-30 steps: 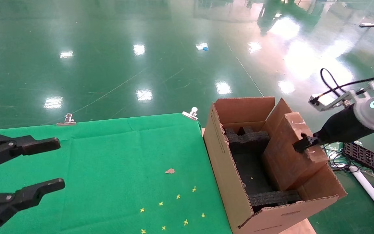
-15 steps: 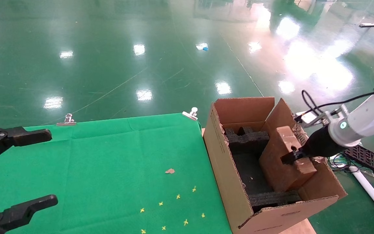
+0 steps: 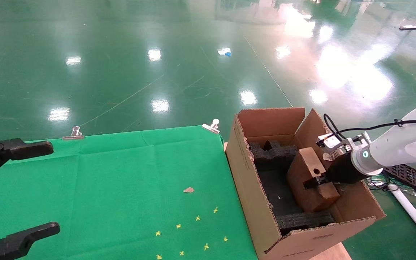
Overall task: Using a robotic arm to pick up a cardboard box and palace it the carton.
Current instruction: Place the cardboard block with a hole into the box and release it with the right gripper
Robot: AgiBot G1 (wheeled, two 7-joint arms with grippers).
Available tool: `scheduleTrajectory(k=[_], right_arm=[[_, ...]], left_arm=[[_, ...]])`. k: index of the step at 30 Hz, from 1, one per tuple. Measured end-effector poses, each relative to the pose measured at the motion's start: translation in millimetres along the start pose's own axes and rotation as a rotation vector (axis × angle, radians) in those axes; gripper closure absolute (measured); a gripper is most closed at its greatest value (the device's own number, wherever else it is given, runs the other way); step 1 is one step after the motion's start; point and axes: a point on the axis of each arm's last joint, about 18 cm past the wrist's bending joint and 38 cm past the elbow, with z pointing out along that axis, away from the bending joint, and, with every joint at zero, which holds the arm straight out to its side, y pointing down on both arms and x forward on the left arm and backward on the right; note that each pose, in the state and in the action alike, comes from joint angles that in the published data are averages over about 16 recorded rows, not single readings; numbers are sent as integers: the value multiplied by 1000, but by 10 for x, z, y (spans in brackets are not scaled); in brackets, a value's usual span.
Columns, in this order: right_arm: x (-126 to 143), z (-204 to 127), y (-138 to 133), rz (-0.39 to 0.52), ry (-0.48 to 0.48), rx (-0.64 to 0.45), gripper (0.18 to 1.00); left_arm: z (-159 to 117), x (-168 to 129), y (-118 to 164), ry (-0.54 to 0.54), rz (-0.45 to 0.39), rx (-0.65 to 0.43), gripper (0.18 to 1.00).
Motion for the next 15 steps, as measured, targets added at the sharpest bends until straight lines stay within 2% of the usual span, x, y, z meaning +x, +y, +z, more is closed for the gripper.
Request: scheduleTrajectory(k=[6,15], right_arm=[[12,-24,-31,-17,-4,15,865],[21,-50,-43,-26,-1,7,810]], left_arm=[[0,0,0,0,0,0,185],[0,0,0,0,0,0,184]])
